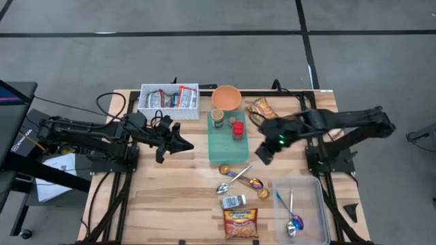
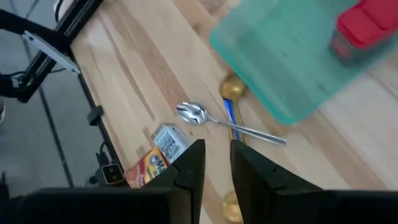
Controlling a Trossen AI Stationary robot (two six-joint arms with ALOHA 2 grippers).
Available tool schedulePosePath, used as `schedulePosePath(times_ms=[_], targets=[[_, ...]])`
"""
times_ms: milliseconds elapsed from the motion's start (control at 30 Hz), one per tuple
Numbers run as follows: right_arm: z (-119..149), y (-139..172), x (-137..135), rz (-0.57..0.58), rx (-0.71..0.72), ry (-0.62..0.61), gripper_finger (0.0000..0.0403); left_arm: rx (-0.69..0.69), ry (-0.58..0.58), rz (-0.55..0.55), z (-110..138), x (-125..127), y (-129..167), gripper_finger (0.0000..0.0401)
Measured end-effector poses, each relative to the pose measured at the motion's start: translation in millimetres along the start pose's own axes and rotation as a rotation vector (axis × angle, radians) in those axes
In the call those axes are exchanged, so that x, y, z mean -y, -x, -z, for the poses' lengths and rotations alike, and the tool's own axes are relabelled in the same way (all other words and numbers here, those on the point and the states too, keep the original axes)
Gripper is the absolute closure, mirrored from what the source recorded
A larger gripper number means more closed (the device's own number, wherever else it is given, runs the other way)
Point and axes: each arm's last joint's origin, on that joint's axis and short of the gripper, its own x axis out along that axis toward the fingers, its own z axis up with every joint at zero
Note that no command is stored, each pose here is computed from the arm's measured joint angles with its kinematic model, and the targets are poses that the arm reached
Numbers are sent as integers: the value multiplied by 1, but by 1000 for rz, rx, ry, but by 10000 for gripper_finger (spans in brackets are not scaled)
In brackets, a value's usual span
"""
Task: Pick & Place Food Item
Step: Put the white seasoning into the blue bin
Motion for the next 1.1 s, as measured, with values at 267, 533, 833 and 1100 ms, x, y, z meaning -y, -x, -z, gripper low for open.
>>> schedulePosePath(times_ms=[267, 533, 833, 1100], targets=[[-15, -72, 3, 19, -227, 33, 331, 28, -3, -51, -1, -2, 0, 401], [5, -118, -17, 3, -352, 46, 331, 41, -1, -97, 0, -4, 0, 401], [27, -136, -40, -61, -362, 232, 293, 32, 0, -142, 2, -6, 0, 353], [64, -143, -72, -65, -245, 621, 182, -8, -142, -92, 9, 4, -1, 240]])
